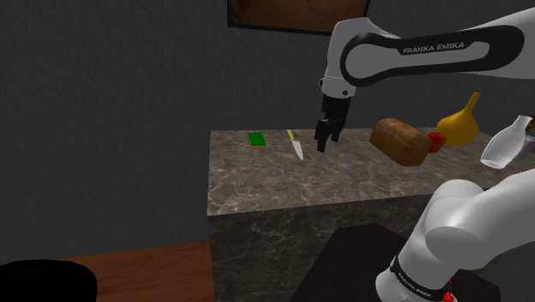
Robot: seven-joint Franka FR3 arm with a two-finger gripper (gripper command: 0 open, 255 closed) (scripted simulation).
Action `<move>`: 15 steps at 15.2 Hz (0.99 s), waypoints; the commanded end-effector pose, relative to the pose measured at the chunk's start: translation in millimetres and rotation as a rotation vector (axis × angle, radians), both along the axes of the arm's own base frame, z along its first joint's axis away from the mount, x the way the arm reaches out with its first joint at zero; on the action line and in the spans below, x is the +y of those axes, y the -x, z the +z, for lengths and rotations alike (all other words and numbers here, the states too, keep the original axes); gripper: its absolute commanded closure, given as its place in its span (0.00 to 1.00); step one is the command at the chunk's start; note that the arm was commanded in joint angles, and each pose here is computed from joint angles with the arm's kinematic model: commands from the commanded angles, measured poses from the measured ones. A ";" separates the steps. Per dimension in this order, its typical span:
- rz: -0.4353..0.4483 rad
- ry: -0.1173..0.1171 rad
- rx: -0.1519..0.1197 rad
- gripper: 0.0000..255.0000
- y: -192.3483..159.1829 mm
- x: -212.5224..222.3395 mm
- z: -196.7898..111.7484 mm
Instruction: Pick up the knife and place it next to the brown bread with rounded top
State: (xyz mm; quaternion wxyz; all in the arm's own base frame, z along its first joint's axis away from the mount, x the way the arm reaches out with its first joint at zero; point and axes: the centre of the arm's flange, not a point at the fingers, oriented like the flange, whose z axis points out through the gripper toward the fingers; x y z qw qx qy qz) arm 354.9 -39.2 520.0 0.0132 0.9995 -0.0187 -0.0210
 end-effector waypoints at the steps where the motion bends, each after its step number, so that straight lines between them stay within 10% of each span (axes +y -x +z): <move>1: -0.017 -0.001 -0.009 0.00 -20.7 -15.1 -8.1; 15: -0.138 -0.015 -0.057 0.00 -141.6 -134.7 -71.1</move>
